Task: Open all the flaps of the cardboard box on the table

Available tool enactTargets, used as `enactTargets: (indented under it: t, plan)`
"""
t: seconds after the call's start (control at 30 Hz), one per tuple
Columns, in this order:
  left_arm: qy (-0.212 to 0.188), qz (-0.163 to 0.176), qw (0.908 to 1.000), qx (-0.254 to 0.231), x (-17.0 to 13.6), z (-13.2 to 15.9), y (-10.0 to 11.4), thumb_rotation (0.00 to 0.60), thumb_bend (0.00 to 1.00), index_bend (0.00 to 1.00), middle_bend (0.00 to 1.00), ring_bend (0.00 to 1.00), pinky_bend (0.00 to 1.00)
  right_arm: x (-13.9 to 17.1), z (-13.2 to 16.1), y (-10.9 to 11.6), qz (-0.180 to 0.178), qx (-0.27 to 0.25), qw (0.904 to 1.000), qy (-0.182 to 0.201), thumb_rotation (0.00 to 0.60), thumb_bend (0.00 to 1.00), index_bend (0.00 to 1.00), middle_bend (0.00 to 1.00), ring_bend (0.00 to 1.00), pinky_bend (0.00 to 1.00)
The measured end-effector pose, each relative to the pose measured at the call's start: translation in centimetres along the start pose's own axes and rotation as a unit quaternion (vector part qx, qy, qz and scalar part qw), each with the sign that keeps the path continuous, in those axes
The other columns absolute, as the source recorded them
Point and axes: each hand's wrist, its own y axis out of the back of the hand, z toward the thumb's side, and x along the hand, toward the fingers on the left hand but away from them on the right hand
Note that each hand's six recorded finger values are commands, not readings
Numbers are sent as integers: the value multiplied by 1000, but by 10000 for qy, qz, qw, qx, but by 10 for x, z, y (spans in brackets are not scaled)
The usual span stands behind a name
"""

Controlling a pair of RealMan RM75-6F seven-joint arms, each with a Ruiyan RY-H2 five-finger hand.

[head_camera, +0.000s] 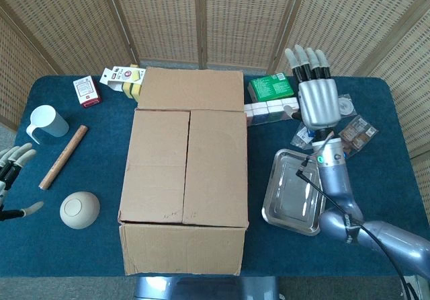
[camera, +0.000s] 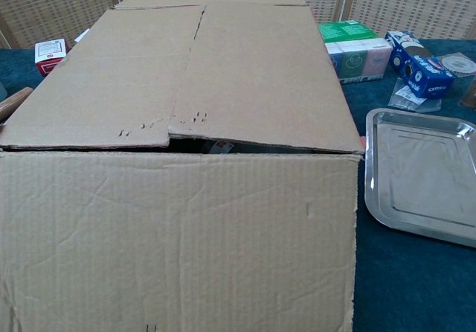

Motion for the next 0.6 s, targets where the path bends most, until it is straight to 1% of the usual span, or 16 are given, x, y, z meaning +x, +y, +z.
enactTargets:
  t: [0.17,0.23,0.33,0.43,0.6]
  plan:
    - [-383,-105,9992,12,35,19,3,600,1,0,0,0,93,35,-28,12,35,25,9999,131,600,0,0,0,0,29]
    - [-577,-137,9982,10,52,30,5,600,0,0,0,0,95,46,-36,16,-25,84,9998,179,600,0,0,0,0,65]
    - [-896,-168,9958,-10,76,52,8,600,0,0,0,0,99,70,-56,24,-170,128,9996,195,600,0,0,0,0,79]
    - [-1168,-196,9930,-27,95,72,10,600,0,0,0,0,112,95,-78,28,-166,82,9998,75,600,0,0,0,0,80]
    - [-1693,-185,9854,55,125,115,9,600,0,0,0,0,130,143,-109,29,119,26,9994,-310,600,0,0,0,0,80]
